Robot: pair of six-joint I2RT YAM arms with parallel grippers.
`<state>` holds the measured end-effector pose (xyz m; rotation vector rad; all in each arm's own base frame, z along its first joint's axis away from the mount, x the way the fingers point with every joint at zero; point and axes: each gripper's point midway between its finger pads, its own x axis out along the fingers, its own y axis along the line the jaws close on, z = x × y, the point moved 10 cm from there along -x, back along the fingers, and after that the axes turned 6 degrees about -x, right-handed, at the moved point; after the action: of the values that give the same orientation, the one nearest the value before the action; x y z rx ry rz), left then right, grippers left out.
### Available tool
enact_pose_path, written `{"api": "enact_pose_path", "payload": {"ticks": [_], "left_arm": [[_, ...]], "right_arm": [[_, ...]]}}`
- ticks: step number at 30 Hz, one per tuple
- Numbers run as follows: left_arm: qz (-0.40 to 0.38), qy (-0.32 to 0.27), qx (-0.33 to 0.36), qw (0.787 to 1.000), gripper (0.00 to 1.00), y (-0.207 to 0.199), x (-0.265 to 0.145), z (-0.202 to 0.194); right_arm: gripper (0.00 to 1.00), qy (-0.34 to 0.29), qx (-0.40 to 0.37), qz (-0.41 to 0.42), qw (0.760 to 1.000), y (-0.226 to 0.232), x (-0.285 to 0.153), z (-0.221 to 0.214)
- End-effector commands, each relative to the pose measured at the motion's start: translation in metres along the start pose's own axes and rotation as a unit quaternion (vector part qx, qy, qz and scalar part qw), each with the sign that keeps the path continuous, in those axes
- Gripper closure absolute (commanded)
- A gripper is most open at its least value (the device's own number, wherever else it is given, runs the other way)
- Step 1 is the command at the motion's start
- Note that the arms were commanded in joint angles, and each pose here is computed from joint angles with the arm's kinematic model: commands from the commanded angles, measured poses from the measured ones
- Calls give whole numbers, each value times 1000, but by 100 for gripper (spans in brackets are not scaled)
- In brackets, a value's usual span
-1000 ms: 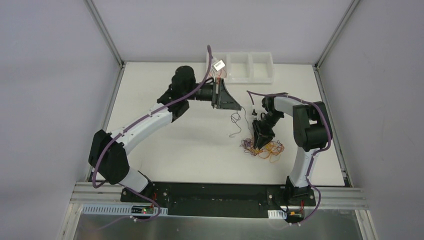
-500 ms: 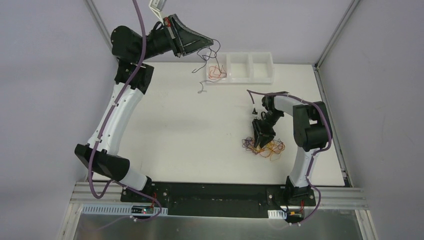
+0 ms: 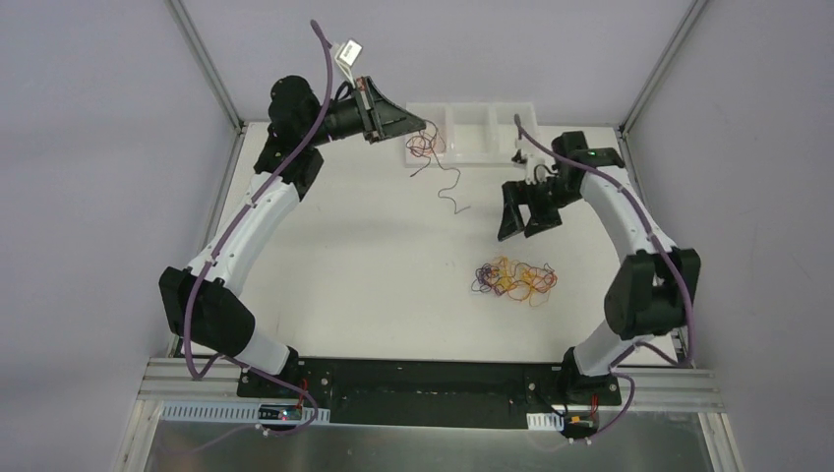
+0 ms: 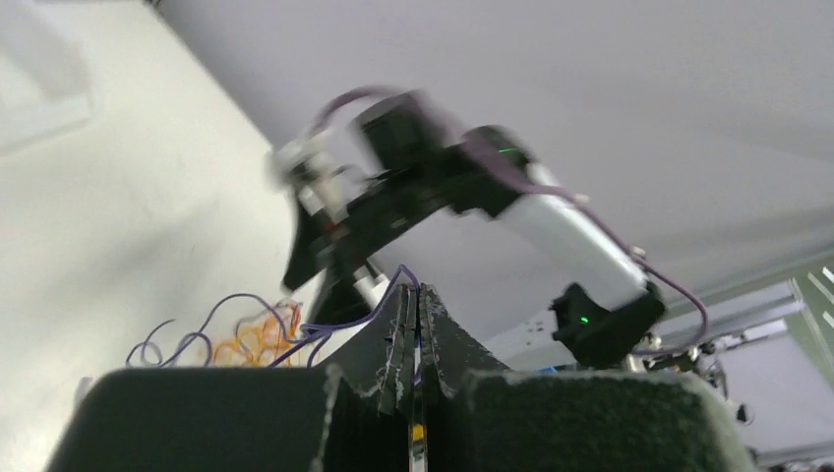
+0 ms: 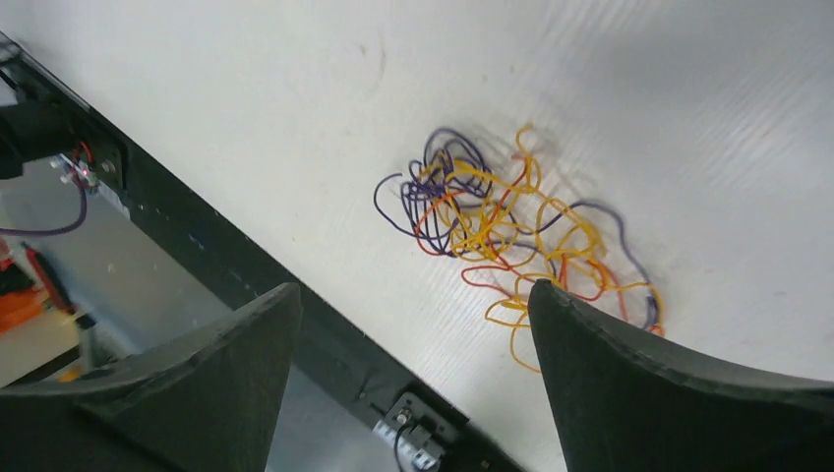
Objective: Untangle the cables
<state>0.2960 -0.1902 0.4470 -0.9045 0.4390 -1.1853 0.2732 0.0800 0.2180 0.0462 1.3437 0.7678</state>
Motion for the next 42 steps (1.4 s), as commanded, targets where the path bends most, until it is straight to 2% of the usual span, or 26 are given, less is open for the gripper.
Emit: {"api": "enact_pose_path", "payload": {"ticks": [1,4,9,12,15,23,24,26,34,35,36,40,42], "left_arm": [[16,0,-12,1000,100,-1,-1,-21],[28,26,-42,998,100,11,7,-40],[29,58,-73,995,100,18,19,-60],[23,75,-82,994,100,17,26,-69],[19,90,-92,991,100,16,34,-77],[10,105,-100,989,100,14,44,-88],[8,103,-99,990,100,13,45,-87],[4,101,-99,990,100,11,46,-86],[25,81,-104,991,100,15,41,-77],[27,76,-103,991,100,16,40,-73],[29,70,-101,992,98,17,38,-69],[49,30,-88,994,42,22,21,-44],[75,-1,-77,994,21,28,7,-29]], "right_arm": [[8,-124,-128,15,984,38,-74,-3],[1,-203,-168,23,964,60,-96,0],[1,-299,-196,57,932,104,-112,11],[0,-333,-200,79,918,131,-113,19],[0,-350,-193,99,911,149,-113,26],[3,-347,-185,120,912,167,-106,41],[6,-346,-185,116,913,167,-104,43],[21,-348,-184,99,914,166,-101,46],[100,-345,-198,75,914,162,-101,46],[100,-345,-197,75,915,162,-102,46],[100,-344,-195,74,916,162,-103,45],[100,-355,-181,40,916,144,-110,50],[100,-372,-163,10,914,126,-117,60]]}}
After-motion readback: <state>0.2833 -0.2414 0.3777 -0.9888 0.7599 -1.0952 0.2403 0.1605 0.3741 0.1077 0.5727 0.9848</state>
